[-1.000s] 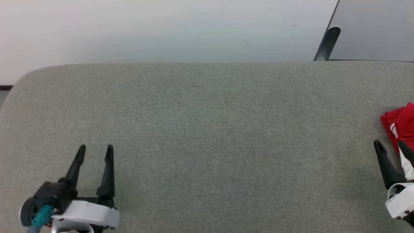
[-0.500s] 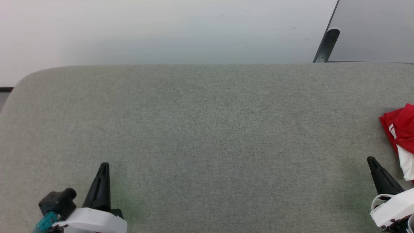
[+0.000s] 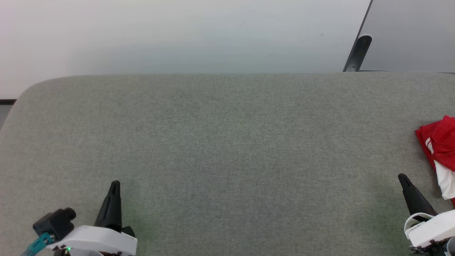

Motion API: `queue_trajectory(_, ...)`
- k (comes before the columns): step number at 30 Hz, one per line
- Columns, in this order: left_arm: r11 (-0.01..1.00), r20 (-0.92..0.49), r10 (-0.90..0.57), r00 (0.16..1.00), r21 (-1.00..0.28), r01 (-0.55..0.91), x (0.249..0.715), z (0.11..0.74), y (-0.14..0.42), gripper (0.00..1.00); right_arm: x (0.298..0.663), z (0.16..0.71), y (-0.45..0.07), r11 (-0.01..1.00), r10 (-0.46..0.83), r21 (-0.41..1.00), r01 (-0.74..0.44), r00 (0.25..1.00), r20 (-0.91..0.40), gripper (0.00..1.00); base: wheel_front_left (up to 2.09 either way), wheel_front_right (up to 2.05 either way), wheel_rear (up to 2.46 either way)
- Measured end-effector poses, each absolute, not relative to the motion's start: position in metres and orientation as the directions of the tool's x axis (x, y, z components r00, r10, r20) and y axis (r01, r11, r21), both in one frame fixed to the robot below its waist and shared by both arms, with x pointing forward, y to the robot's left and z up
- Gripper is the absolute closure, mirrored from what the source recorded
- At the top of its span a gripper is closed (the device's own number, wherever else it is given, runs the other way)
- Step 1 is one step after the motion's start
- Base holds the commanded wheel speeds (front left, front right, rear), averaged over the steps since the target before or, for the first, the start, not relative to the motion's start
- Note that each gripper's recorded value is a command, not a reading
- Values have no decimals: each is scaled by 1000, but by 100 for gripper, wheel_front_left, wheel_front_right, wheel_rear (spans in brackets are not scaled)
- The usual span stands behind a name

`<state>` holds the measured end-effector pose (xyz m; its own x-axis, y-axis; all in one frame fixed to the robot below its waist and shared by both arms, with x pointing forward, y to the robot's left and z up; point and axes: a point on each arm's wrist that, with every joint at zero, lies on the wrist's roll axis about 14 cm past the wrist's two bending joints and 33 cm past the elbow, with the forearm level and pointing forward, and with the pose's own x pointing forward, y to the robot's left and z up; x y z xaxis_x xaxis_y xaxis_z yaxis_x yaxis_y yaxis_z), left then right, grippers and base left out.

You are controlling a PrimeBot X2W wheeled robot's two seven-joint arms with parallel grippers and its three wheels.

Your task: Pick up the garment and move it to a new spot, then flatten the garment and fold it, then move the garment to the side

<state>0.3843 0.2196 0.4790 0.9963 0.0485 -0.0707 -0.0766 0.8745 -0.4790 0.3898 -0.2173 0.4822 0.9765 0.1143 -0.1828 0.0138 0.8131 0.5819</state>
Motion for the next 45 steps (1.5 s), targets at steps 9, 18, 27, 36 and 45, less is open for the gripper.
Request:
queue_trajectory(9, 798, -86, 55, 995, -594, -96, 385, 478, 219, 100, 389, 483, -215, 738, 108, 674, 31, 981, -163, 100, 0, 0, 0)
queue_trajectory(18, 715, -96, 54, 994, -691, -106, 385, 478, 218, 100, 390, 486, -212, 652, 101, 757, 37, 986, -136, 100, 0, 0, 0)
queue_trajectory(27, 629, -103, 52, 993, -769, -112, 386, 478, 216, 100, 391, 489, -210, 574, 91, 818, 41, 989, -113, 100, 0, 0, 0)
queue_trajectory(36, 544, -100, 44, 994, -832, -108, 387, 481, 214, 100, 390, 490, -208, 496, 80, 867, 47, 992, -100, 100, 0, 0, 0)
queue_trajectory(45, 458, -97, 38, 995, -883, -103, 387, 482, 212, 100, 390, 492, -207, 420, 69, 906, 47, 994, -84, 100, 0, 0, 0)
